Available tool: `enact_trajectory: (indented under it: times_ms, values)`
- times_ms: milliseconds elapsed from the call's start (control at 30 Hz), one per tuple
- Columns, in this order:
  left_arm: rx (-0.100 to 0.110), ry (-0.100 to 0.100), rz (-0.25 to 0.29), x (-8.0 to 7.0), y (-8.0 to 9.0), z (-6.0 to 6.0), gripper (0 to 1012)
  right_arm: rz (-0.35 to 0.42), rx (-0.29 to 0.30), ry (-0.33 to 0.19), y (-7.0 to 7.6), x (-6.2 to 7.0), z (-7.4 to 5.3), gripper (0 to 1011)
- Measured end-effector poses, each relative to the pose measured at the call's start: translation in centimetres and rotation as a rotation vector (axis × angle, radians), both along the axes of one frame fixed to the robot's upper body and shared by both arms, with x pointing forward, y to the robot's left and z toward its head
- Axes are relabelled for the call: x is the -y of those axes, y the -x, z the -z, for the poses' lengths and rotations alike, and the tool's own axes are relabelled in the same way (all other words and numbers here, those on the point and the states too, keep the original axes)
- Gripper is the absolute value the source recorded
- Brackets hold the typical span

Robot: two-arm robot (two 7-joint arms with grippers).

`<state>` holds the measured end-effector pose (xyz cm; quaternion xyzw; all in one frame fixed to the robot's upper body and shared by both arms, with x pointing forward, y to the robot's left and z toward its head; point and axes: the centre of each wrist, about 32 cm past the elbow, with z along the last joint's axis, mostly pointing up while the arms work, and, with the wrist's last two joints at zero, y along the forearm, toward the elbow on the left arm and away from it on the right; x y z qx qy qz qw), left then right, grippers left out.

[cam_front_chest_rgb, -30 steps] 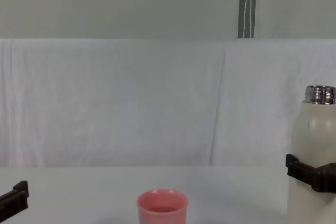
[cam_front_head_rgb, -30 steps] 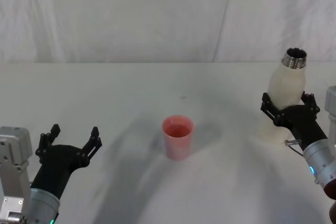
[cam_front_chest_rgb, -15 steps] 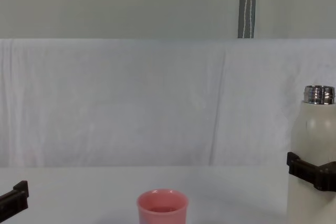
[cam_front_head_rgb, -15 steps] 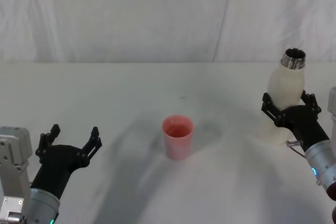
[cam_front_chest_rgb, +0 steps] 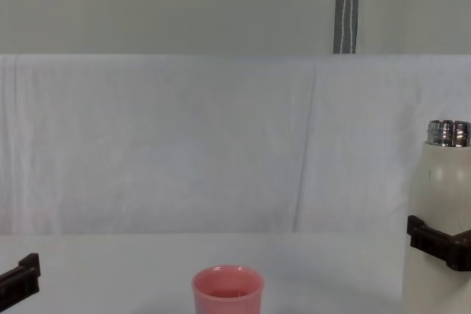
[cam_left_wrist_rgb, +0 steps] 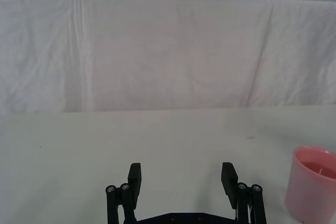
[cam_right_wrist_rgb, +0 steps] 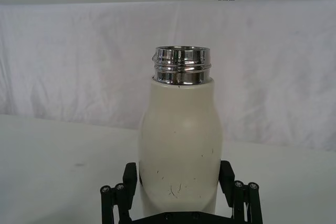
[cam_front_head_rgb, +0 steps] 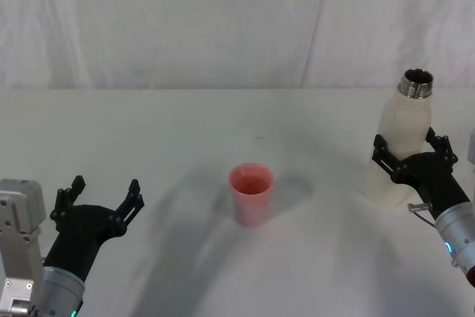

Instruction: Grasp the thermos with one hand and pour water into the cup lid.

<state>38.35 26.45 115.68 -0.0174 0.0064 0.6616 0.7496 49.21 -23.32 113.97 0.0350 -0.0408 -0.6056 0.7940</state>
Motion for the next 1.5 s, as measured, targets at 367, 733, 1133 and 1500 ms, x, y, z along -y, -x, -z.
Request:
enact_trajectory:
  times_ms: [367, 733, 1133, 1500]
  values:
    - [0.000, 0.000, 0.000, 0.0, 0.0, 0.0, 1001, 0.001, -0.002, 0.003, 0.8, 0.1, 0.0, 1001]
    - [0.000, 0.000, 0.000, 0.0, 0.0, 0.0, 1001, 0.004, -0.010, 0.001, 2.4, 0.8, 0.3, 1001]
    - [0.000, 0.000, 0.000, 0.0, 0.0, 0.0, 1001, -0.021, -0.020, 0.005, 3.9, 1.6, 0.7, 1001]
    - [0.000, 0.000, 0.000, 0.0, 0.0, 0.0, 1001, -0.061, -0.050, 0.006, 5.3, 1.4, 1.4, 1001]
